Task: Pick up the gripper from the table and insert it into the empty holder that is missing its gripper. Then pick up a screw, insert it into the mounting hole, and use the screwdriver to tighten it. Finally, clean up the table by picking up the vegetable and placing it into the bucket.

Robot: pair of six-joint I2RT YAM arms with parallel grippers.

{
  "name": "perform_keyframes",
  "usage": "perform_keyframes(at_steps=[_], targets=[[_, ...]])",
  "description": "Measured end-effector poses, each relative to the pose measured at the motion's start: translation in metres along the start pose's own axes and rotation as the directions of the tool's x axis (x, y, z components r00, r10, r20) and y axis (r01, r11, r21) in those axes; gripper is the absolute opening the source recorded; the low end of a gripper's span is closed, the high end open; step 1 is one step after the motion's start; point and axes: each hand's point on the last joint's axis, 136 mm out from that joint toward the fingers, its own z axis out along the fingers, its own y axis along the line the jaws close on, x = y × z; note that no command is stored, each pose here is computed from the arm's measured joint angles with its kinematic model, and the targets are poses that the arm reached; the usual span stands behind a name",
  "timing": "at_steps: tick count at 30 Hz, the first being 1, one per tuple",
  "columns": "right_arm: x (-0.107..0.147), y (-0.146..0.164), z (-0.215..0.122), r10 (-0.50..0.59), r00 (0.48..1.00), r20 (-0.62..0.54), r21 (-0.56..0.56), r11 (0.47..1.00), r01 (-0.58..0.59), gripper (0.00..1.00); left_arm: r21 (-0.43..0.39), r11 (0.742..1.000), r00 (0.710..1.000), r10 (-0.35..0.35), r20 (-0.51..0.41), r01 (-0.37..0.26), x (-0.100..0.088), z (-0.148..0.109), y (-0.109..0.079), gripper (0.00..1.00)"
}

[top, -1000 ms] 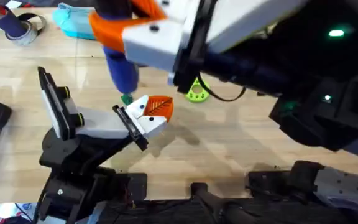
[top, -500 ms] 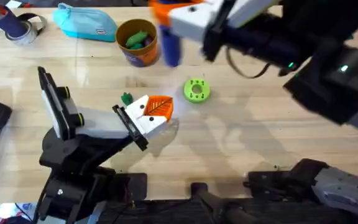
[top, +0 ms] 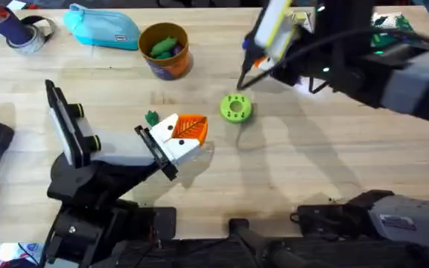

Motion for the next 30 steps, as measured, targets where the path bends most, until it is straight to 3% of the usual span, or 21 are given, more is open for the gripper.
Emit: perform_keyframes(at_steps=[4, 10, 13, 17, 20, 26, 27, 30], targets=[[0.028, 0.014, 0.024, -0.144, 0.984, -0.102, -0.048, 0.989, 0.14, 0.024, 0.0, 1.0, 1.0, 0.0, 0.0, 0.0, 0.0, 0.0, 0.0, 0.015], [0.058, 0.041, 0.048, -0.216, 0.96, -0.179, -0.151, 0.97, 0.19, 0.035, 0.0, 1.0, 1.0, 0.0, 0.0, 0.0, 0.0, 0.0, 0.0, 0.015], [0.064, 0.049, 0.049, -0.2, 0.96, -0.197, -0.179, 0.97, 0.165, 0.184, 0.0, 1.0, 1.0, 0.0, 0.0, 0.0, 0.0, 0.0, 0.0, 0.015], [0.069, 0.054, 0.047, -0.146, 0.965, -0.217, -0.194, 0.975, 0.104, 0.578, 0.0, 1.0, 1.0, 0.0, 0.0, 0.0, 0.0, 0.0, 0.0, 0.015], [0.07, 0.053, 0.047, -0.102, 0.969, -0.226, -0.184, 0.981, 0.061, 0.951, 0.0, 1.0, 1.0, 0.0, 0.0, 0.0, 0.0, 0.0, 0.0, 0.015], [0.076, 0.061, 0.038, -0.002, 0.96, -0.278, -0.198, 0.979, -0.056, 0.995, 0.0, 1.0, 1.0, 0.0, 0.0, 0.0, 0.0, 0.0, 0.0, 0.015], [0.075, 0.062, 0.011, 0.09, 0.94, -0.328, -0.199, 0.967, -0.162, 0.997, 0.0, 1.0, 1.0, 0.0, 0.0, 0.0, 0.0, 0.0, 0.0, 0.015], [0.066, 0.053, -0.01, 0.154, 0.931, -0.331, -0.17, 0.961, -0.219, 0.996, -0.001, 1.0, 1.0, 0.0, 0.0, 0.0, 0.0, 0.0, 0.0, 0.015]])
